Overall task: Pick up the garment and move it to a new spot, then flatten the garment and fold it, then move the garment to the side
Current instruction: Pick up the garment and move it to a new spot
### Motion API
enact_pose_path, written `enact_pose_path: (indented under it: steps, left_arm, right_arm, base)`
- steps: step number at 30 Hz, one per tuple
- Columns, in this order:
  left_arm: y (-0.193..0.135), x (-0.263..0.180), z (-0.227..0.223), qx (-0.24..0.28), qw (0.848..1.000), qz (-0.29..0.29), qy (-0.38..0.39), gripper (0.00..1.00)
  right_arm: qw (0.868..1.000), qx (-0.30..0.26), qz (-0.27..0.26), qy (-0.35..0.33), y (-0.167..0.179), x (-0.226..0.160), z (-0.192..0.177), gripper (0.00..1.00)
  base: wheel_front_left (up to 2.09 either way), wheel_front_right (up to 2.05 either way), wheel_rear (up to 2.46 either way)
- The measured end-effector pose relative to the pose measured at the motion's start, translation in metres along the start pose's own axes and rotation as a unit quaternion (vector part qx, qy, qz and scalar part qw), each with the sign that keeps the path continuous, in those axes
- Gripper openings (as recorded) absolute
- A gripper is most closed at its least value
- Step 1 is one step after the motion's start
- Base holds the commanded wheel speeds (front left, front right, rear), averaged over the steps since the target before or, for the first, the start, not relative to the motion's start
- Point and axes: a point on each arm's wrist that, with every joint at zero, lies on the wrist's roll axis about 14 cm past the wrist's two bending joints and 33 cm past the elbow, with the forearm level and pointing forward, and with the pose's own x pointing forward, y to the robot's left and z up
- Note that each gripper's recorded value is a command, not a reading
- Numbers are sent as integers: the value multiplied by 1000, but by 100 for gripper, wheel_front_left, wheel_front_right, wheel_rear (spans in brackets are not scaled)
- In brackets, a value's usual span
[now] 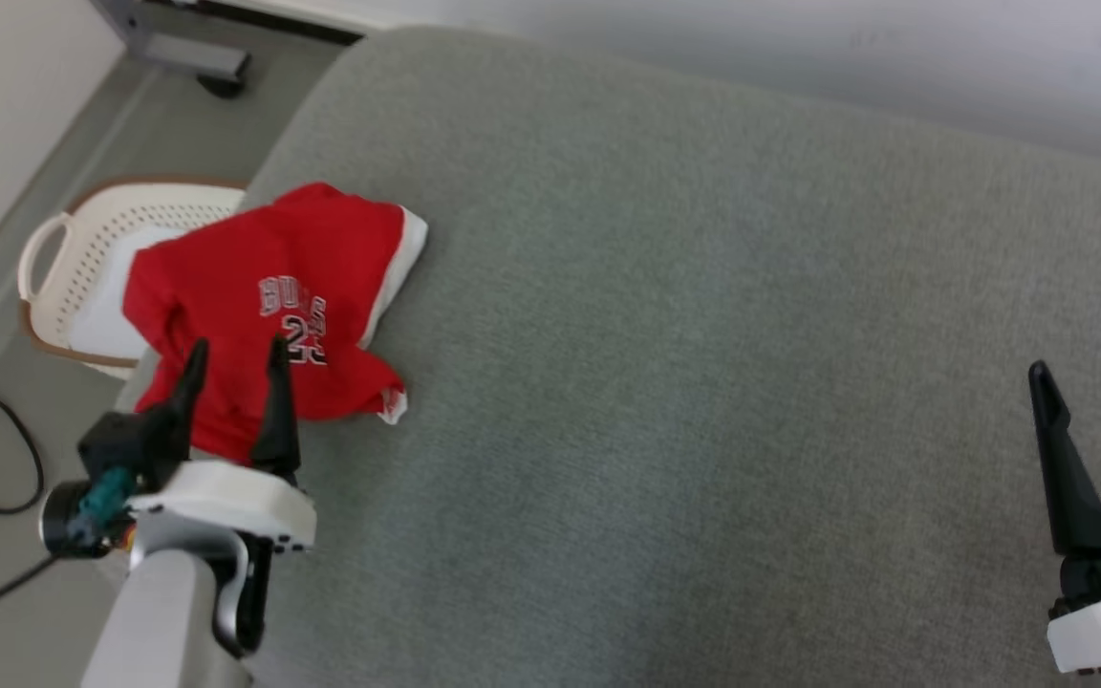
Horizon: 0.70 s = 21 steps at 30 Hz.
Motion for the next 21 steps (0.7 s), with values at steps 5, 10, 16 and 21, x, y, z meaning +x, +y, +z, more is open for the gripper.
enact_pose_path:
  steps: [5, 10, 16, 21]
  left_arm:
    - [-10, 24, -63, 4, 995, -5, 100, 100]
    - [-18, 33, -110, 6, 984, -8, 176, 100]
    - [-20, 37, -124, 7, 978, -8, 209, 0]
    - [-5, 48, -84, 7, 989, 5, 147, 0]
  right_arm:
    - [999, 11, -16, 27, -21, 9, -27, 100]
    - [998, 17, -39, 44, -39, 6, -45, 100]
    - [997, 10, -60, 42, -53, 0, -44, 100]
    - [998, 6, -60, 15, -47, -4, -26, 100]
  base:
    - [0, 0, 0]
    - [0, 0, 0]
    - [0, 0, 0]
    - [0, 0, 0]
